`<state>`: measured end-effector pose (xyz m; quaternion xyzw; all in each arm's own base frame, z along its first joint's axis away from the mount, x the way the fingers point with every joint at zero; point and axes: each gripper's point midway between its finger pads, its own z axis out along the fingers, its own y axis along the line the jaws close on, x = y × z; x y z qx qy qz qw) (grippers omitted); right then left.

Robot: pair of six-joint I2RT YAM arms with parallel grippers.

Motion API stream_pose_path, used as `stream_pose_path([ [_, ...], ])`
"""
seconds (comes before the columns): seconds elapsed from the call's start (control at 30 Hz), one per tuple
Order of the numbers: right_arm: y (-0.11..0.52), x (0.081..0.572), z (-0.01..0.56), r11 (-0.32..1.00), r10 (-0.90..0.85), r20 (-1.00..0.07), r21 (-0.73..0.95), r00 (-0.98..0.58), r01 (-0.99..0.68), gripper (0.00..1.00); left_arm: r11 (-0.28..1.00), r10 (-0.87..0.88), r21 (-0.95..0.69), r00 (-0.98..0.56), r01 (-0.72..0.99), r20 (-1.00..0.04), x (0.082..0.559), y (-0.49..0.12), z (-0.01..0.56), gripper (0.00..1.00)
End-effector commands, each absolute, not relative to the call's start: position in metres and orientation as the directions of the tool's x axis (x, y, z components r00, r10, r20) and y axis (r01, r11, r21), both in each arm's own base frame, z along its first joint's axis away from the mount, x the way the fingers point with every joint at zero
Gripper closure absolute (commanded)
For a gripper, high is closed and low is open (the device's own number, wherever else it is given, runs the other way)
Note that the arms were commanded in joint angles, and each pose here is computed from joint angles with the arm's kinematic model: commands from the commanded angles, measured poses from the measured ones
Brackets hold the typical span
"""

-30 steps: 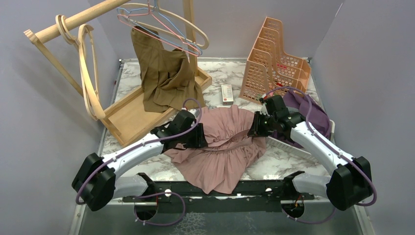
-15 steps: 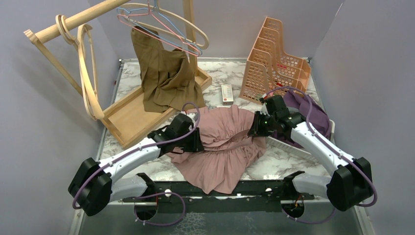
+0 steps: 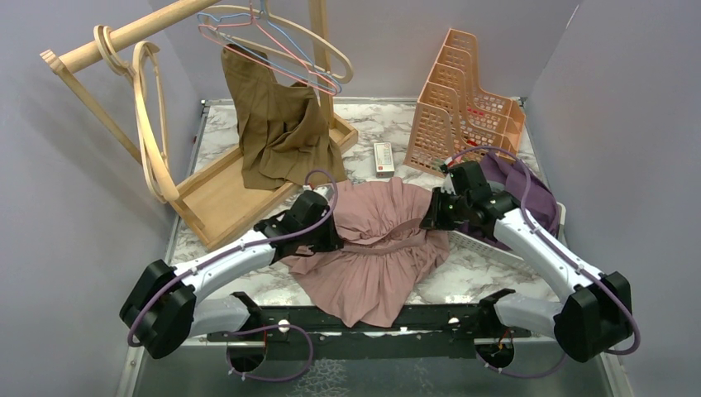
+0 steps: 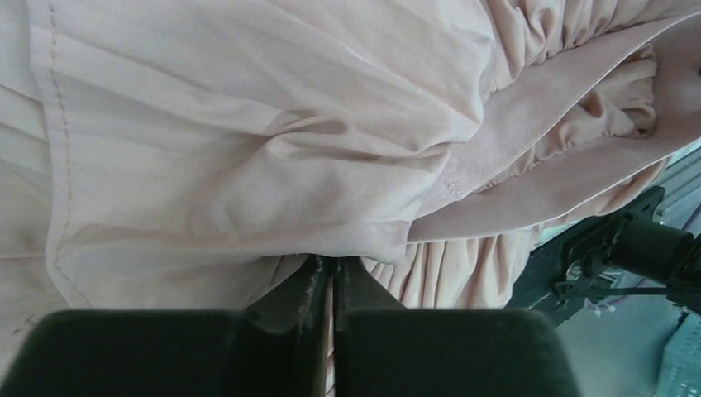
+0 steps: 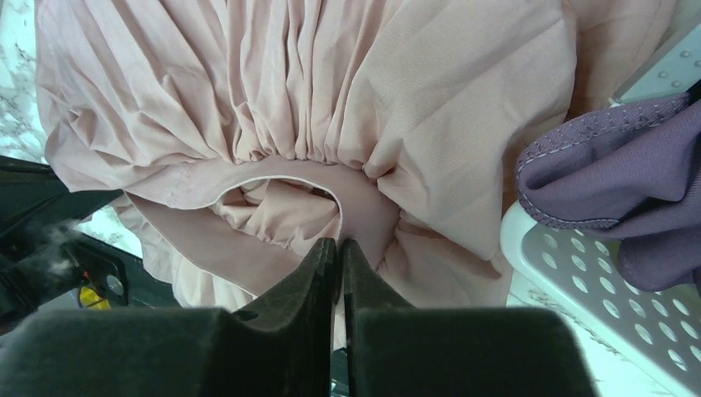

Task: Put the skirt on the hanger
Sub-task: Adjust the skirt at the center of the board.

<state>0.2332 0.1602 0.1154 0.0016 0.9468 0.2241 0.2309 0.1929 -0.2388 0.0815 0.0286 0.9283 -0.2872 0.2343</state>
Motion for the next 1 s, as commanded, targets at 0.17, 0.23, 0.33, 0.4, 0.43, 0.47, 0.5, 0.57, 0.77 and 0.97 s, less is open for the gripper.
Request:
stream_pose_path([
  [0.17, 0.168, 0.228, 0.177, 0.861, 0.076, -0.497, 0.470, -0.864, -0.195, 0.99, 0.865, -0.136, -0.482, -0.860, 0.138, -0.492, 0.200, -0.224, 0.157, 1.00],
  [0.23, 0.171, 0.222, 0.204, 0.841, 0.064, -0.515, 0.489, -0.855, -0.231, 0.99, 0.857, -0.166, -0.501, -0.856, 0.121, -0.490, 0.194, -0.219, 0.188, 1.00],
  [0.33, 0.174, 0.214, 0.246, 0.809, 0.059, -0.554, 0.514, -0.830, -0.285, 0.99, 0.840, -0.211, -0.533, -0.845, 0.100, -0.492, 0.186, -0.211, 0.229, 1.00],
  [0.4, 0.176, 0.210, 0.272, 0.791, 0.056, -0.574, 0.525, -0.817, -0.315, 0.99, 0.825, -0.241, -0.555, -0.822, 0.106, -0.516, 0.183, -0.206, 0.262, 1.00],
  [0.43, 0.177, 0.208, 0.284, 0.781, 0.053, -0.580, 0.531, -0.813, -0.328, 0.99, 0.829, -0.257, -0.551, -0.808, 0.098, -0.531, 0.183, -0.200, 0.276, 1.00],
  [0.47, 0.180, 0.206, 0.298, 0.766, 0.053, -0.591, 0.541, -0.805, -0.347, 0.99, 0.832, -0.272, -0.547, -0.792, 0.092, -0.547, 0.183, -0.194, 0.290, 1.00],
  [0.5, 0.183, 0.205, 0.310, 0.749, 0.057, -0.604, 0.552, -0.795, -0.366, 0.99, 0.835, -0.288, -0.542, -0.768, 0.091, -0.572, 0.184, -0.187, 0.306, 1.00],
  [0.57, 0.188, 0.204, 0.334, 0.714, 0.078, -0.632, 0.575, -0.771, -0.399, 0.99, 0.844, -0.321, -0.531, -0.715, 0.083, -0.621, 0.187, -0.173, 0.336, 1.00],
  [0.77, 0.175, 0.208, 0.271, 0.807, 0.083, -0.511, 0.538, -0.856, -0.244, 0.99, 0.900, -0.233, -0.435, -0.803, 0.037, -0.549, 0.170, -0.162, 0.291, 1.00],
  [0.97, 0.164, 0.198, 0.165, 0.869, 0.069, -0.346, 0.481, -0.936, -0.113, 0.99, 0.904, -0.163, -0.427, -0.920, 0.005, -0.356, 0.143, -0.176, 0.181, 1.00],
])
